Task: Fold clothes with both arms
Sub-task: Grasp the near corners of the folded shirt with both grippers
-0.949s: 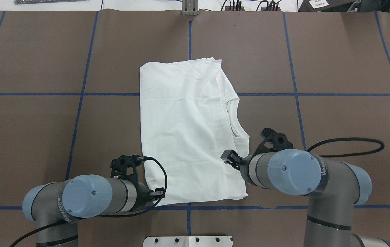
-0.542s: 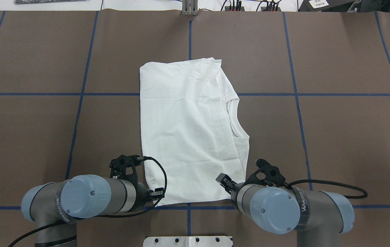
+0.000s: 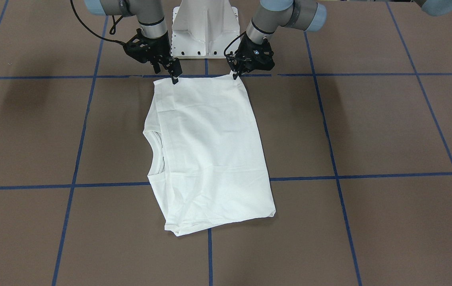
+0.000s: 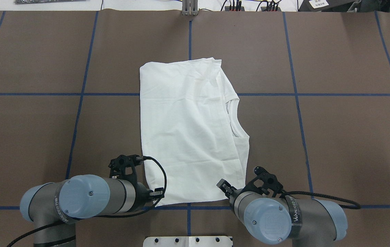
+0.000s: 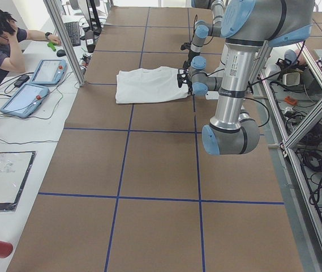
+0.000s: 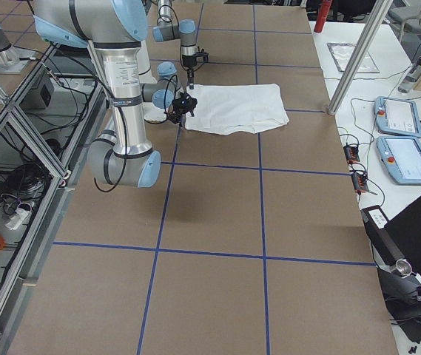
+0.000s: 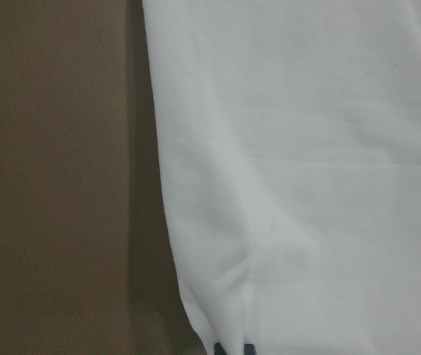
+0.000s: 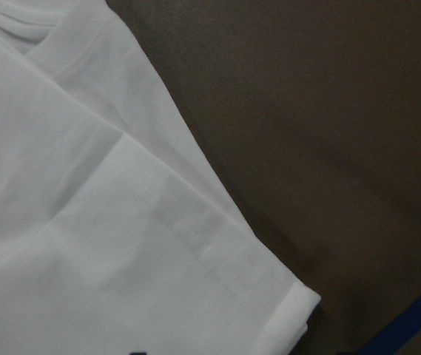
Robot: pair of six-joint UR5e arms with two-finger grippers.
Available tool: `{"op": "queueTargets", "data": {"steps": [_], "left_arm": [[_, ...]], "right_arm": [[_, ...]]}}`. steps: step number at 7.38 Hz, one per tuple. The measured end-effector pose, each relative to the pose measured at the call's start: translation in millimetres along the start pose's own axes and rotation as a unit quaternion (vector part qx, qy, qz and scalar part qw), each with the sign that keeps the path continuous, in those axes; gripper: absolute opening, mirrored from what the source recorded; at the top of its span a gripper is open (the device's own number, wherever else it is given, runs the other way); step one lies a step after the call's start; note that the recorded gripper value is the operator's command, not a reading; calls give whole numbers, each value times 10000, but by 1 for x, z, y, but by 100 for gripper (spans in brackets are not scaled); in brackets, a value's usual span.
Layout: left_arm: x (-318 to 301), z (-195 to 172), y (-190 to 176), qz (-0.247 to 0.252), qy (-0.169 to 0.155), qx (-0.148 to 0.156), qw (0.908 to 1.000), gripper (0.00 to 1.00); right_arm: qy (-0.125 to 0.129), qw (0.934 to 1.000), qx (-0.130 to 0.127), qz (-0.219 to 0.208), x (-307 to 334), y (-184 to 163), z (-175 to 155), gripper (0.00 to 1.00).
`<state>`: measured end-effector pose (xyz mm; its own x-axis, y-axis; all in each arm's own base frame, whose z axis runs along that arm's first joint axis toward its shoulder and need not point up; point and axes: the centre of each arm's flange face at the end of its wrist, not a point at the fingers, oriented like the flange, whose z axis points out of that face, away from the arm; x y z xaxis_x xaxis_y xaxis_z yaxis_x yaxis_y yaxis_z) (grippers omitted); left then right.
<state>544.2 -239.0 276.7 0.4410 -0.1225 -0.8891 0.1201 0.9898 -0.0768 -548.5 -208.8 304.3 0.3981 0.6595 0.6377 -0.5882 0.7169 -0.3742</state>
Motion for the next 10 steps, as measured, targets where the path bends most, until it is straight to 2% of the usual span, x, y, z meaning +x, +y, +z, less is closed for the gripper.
{"op": "queueTargets", "data": {"steps": [3,5,6,7,8,10], "left_arm": [[1,-2,0,5,20,-3,10000,0],[1,-2,0,6,26,-3,10000,0],[1,-2,0,6,25,-3,10000,0],[1,-2,0,6,25,-3,10000,0],[1,-2,0,6,24,-3,10000,0],[0,-2,0,6,19,-3,10000,0]], "right_arm": [[-127,9998,129,5,-3,-1,1,82],[-114,9998,171,-2,-3,-1,6,82],[-75,9998,199,-11,-1,-1,10,66],[-73,9998,202,-10,-3,0,11,19],[-112,9998,179,3,-9,3,8,0],[-166,9997,154,26,-16,5,4,0]]}}
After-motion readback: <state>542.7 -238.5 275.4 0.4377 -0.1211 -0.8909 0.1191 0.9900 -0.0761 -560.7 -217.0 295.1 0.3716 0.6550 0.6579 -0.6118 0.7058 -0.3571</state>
